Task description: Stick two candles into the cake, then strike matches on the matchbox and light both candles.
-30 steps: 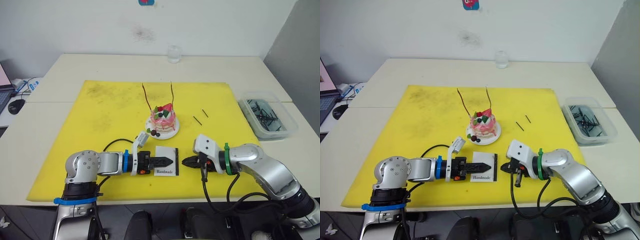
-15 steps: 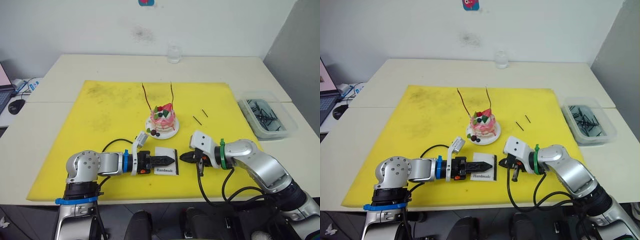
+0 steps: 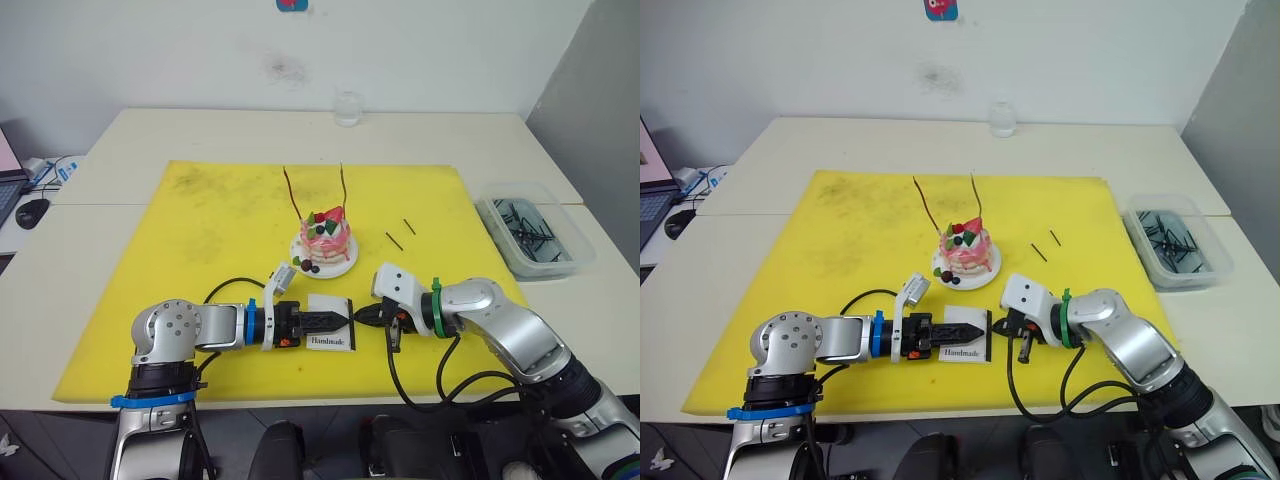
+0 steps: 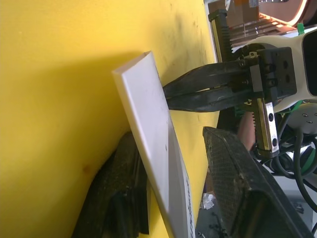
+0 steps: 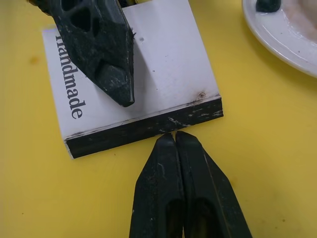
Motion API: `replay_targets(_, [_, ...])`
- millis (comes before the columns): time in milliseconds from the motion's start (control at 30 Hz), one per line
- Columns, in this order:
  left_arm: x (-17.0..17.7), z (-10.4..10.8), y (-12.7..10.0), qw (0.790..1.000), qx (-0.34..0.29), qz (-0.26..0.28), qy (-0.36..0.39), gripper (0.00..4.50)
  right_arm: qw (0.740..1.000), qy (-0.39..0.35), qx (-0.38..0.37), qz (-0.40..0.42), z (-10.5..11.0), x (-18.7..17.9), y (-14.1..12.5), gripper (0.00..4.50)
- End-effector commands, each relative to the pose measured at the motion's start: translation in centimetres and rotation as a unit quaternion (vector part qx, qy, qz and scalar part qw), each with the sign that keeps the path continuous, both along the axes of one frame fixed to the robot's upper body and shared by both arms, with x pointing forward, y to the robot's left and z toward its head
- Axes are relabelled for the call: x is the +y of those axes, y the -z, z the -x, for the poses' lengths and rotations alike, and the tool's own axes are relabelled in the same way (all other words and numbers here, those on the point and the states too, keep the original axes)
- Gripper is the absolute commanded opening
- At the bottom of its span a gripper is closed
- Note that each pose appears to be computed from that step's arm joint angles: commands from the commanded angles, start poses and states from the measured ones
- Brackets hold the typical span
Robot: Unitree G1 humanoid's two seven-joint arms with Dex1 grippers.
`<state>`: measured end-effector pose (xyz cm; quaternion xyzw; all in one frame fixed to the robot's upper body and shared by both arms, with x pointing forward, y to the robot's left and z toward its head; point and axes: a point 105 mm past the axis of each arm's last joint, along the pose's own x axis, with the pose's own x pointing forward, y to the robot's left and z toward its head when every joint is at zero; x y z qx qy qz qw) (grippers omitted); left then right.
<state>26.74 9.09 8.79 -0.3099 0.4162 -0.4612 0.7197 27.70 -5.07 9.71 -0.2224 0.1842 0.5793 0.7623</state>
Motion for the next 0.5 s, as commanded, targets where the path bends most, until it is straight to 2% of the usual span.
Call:
replay_targets(33, [0.5,-0.3,0.5,1.0,0.001,-0.017,-0.017,1.99,1.0,-0.007,-0.016,-0.009,0.1,0.3,-1.0,0.0])
replay_targets(133, [0.5,-0.2,0.8,0.999,0.0,-0.029,-0.017,1.99,1.0,-0.003,-0.019,-0.011,0.0,0.0,-1.3,0.0])
replay_targets(233, [0.6,-0.2,1.3,0.999,-0.002,-0.046,-0.019,1.37,1.0,0.003,-0.021,-0.013,0.0,-0.1,-1.5,0.0])
replay_targets(367, [0.7,-0.3,1.5,0.998,-0.005,-0.055,-0.022,0.14,0.999,0.017,-0.028,-0.019,-0.4,-0.5,-2.2,0.0])
replay_targets(500, [0.8,-0.4,1.5,0.998,-0.007,-0.055,-0.025,0.04,0.999,0.03,-0.033,-0.024,-0.7,-0.8,-2.7,0.0])
